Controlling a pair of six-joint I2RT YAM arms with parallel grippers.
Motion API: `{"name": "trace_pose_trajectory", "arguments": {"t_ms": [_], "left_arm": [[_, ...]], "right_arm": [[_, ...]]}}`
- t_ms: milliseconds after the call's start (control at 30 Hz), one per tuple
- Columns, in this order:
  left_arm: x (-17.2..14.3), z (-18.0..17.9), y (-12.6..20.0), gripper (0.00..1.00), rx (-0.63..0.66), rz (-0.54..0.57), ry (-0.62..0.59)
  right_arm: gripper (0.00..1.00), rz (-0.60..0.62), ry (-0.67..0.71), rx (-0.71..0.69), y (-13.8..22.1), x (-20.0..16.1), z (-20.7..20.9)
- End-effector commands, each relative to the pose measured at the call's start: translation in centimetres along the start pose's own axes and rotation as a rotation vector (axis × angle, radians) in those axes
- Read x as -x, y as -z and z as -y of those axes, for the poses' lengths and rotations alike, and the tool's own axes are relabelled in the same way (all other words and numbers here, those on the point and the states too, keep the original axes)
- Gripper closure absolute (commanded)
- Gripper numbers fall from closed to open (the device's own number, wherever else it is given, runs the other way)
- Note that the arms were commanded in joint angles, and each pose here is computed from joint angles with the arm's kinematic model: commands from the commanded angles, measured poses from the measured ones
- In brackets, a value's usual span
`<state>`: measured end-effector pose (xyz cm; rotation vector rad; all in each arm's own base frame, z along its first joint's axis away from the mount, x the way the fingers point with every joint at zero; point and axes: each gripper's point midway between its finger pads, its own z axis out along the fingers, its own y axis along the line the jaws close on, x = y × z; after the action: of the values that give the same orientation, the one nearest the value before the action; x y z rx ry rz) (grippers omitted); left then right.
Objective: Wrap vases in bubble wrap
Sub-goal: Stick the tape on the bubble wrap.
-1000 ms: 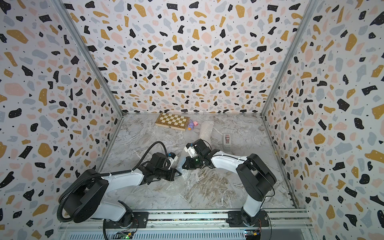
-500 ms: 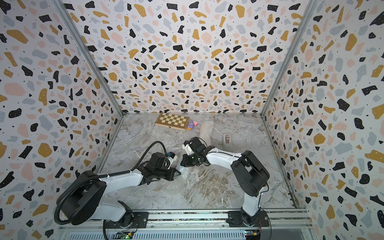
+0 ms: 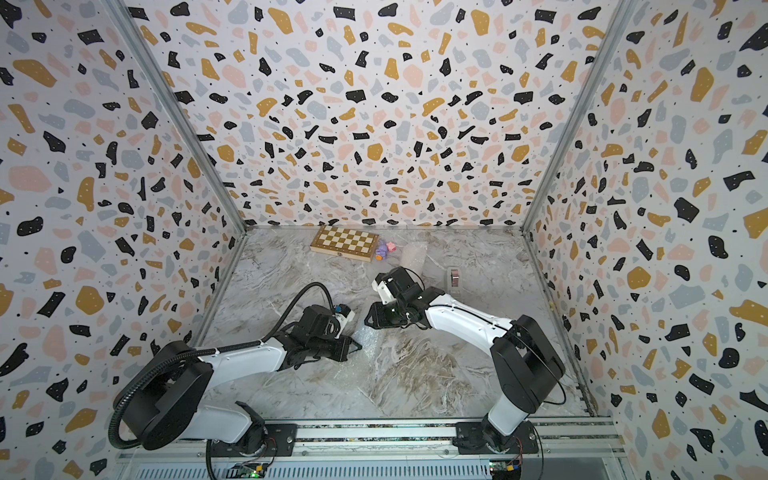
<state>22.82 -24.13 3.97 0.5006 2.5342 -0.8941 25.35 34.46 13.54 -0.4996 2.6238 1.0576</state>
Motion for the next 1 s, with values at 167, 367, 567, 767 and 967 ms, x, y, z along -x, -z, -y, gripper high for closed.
{"name": "trace_pose_trajectory", "arguments": {"t_ms": [167,367,567,767,967], "left_arm": [[-1.0,-0.7,-0.1,0.66,0.030,-0.036,0.011],[-1.1,-0.7,-0.1,0.67,0.029,-0.033,0.013],[-1.1,-0.7,-0.2,0.67,0.029,-0.037,0.014],[-1.0,-0.7,-0.1,0.67,0.032,-0.029,0.005],[-0.5,-0.5,-0.1,0.67,0.023,-0.012,-0.001]], "right_arm": [[0.66,-0.048,-0.075,0.104,-3.0,-0.4,-1.1],[0.68,-0.058,-0.108,0.038,-4.5,-1.7,2.2],[0.69,-0.048,-0.096,0.070,-3.5,-1.8,2.1],[0.68,-0.011,-0.121,0.177,-0.4,-0.7,-0.8],[0.69,-0.057,-0.128,0.210,-3.0,-0.3,-2.0]]}}
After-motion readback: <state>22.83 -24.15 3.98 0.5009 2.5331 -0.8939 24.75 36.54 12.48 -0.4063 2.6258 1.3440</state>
